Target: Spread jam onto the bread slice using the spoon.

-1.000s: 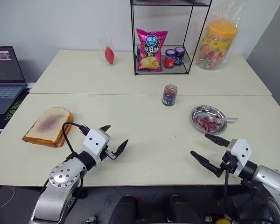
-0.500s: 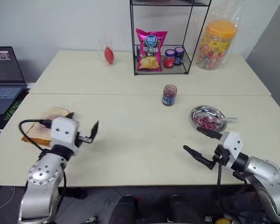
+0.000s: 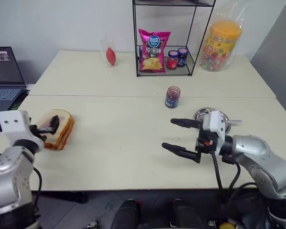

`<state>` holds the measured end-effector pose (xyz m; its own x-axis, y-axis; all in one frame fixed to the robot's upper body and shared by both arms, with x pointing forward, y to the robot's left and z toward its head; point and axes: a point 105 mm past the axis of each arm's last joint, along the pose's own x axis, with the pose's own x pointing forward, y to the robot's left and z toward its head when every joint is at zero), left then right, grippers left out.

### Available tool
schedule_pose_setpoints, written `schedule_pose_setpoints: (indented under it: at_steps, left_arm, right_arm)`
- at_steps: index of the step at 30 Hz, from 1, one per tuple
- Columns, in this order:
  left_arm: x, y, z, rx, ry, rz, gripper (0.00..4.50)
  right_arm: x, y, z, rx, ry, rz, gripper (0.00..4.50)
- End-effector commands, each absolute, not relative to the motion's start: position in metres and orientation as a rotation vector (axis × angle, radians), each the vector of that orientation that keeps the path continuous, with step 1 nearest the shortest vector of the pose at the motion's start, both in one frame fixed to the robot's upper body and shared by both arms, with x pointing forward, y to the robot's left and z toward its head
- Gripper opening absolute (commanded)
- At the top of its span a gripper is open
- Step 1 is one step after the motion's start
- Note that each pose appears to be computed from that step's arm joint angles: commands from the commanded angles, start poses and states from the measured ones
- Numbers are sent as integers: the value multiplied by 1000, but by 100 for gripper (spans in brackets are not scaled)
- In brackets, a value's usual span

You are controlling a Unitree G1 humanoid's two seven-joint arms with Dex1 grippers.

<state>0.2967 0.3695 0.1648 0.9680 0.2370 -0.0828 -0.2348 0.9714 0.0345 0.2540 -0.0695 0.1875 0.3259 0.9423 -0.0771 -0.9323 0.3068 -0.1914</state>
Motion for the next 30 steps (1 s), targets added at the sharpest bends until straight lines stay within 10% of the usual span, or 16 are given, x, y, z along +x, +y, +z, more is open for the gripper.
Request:
schedule_pose_setpoints:
  at_steps: [1, 30]
  left_arm:
    - [298, 392, 180, -8, 107, 258, 450]
    - [310, 403, 159, -310, 374, 291, 406]
  right_arm:
    - [255, -60, 195, -225, -73, 1268, 444]
    - [255, -55, 209, -237, -87, 1271, 450]
